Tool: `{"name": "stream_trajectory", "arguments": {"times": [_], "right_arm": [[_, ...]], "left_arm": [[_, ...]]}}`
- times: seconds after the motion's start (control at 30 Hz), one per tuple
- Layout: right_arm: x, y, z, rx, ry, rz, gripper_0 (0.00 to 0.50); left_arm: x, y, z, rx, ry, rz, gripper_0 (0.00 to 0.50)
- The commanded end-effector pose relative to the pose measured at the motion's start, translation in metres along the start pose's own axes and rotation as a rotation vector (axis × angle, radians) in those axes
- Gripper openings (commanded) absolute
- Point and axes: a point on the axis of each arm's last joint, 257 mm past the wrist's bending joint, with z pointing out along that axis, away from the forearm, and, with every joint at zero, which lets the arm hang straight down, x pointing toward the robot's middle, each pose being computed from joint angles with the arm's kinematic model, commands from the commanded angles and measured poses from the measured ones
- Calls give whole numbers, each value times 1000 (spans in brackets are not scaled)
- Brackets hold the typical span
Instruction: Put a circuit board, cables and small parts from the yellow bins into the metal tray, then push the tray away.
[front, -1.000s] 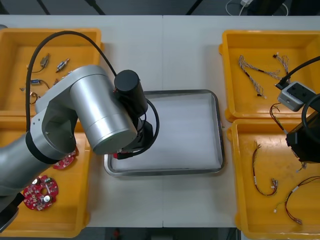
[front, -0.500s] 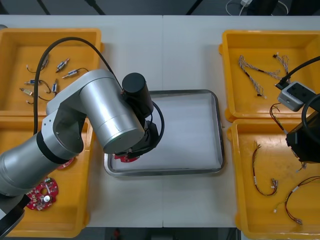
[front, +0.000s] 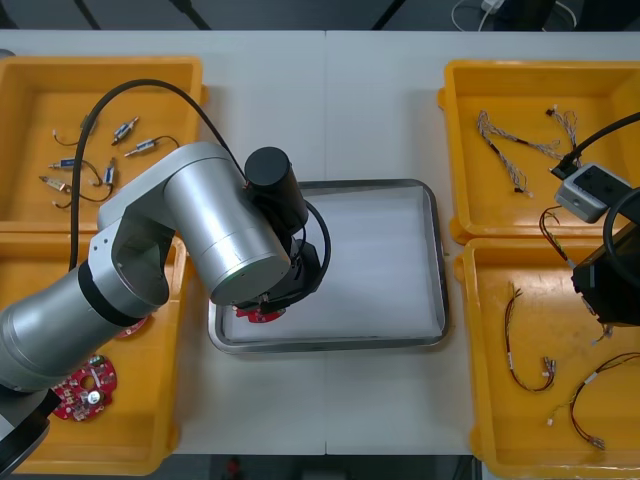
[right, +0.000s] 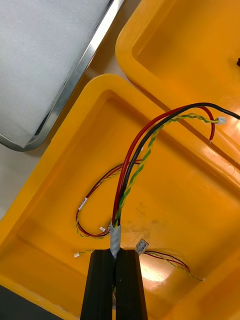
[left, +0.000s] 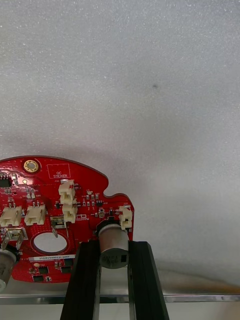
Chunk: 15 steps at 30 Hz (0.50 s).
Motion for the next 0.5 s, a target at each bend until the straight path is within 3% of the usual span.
{"name": "stream_trajectory", "arguments": {"times": [0.03, 0.3, 0.37, 0.5], "right_arm": [[-2, -10, -6, 43, 6, -55, 0], [-2, -10, -6, 43, 6, -55, 0], [-2, -10, -6, 43, 6, -55, 0], [-2, -10, -6, 43, 6, -55, 0]], "left_arm": [[6, -23, -6, 37, -3, -48, 104], [7, -23, -6, 37, 0, -62, 192], [7, -22, -6, 36, 1, -65, 240], [8, -23, -6, 39, 0, -66, 245]]}}
